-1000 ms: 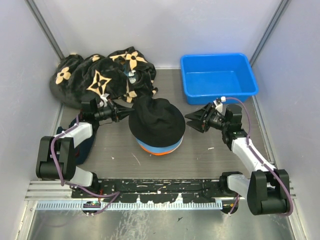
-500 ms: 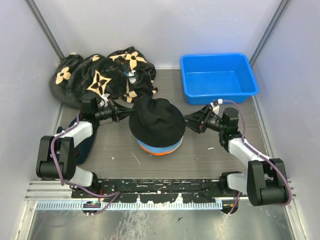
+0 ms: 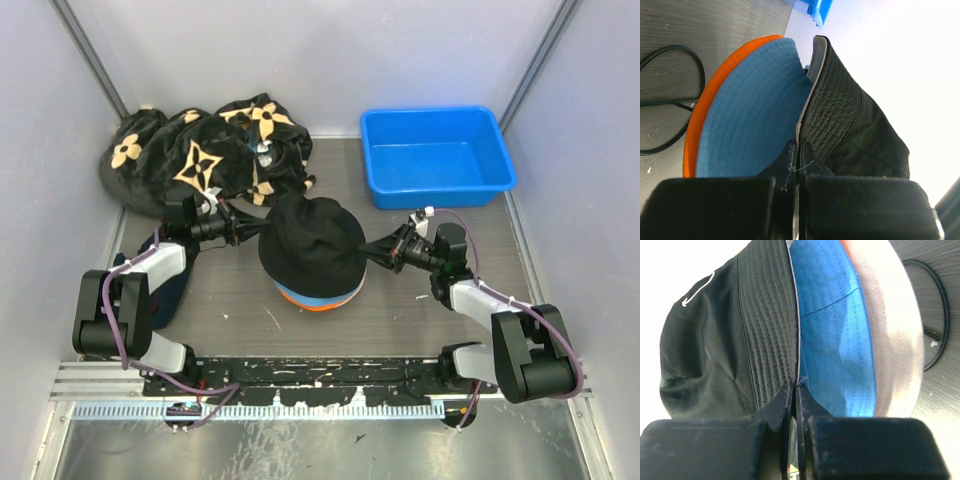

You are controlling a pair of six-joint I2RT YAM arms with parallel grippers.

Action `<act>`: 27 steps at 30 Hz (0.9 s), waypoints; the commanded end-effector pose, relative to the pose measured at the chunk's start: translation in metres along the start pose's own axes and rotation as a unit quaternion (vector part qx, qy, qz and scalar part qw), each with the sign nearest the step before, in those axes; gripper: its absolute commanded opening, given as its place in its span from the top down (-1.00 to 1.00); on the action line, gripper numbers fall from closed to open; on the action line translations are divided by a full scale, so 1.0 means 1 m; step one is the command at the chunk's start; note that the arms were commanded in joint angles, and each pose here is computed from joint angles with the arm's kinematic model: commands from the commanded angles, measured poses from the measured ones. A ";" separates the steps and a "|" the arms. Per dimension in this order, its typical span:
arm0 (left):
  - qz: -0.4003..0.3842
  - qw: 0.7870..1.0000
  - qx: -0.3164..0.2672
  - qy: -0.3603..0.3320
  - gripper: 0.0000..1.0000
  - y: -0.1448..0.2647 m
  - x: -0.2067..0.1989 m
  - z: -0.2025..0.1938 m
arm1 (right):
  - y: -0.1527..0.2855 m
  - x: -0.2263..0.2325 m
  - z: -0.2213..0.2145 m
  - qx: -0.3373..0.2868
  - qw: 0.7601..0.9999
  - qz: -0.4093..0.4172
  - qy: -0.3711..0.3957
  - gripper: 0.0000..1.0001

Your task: Stack the hats

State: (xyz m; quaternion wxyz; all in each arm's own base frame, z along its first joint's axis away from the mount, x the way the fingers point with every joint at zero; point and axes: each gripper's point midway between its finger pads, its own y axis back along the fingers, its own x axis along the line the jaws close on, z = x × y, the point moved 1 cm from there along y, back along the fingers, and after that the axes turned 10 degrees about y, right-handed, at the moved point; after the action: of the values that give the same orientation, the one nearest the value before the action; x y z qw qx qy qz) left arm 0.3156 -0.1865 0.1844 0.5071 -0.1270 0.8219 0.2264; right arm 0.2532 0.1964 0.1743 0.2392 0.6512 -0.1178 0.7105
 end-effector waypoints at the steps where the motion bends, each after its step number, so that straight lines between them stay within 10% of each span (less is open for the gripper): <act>1: 0.021 1.000 0.018 0.000 1.00 0.001 0.021 -0.005 | 0.008 0.001 0.010 -0.018 0.999 -0.008 0.041 0.98; 27: 0.154 0.987 0.000 0.042 1.00 0.007 0.152 0.014 | 0.037 -0.109 -0.002 0.048 0.963 -0.239 0.112 0.99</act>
State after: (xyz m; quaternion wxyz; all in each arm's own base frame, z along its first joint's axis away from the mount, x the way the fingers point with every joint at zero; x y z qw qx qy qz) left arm 0.2723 -0.1871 0.0980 0.4873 -0.0320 0.8420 0.2293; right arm 0.2532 0.1670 0.1213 0.3177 0.5916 0.0119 0.7409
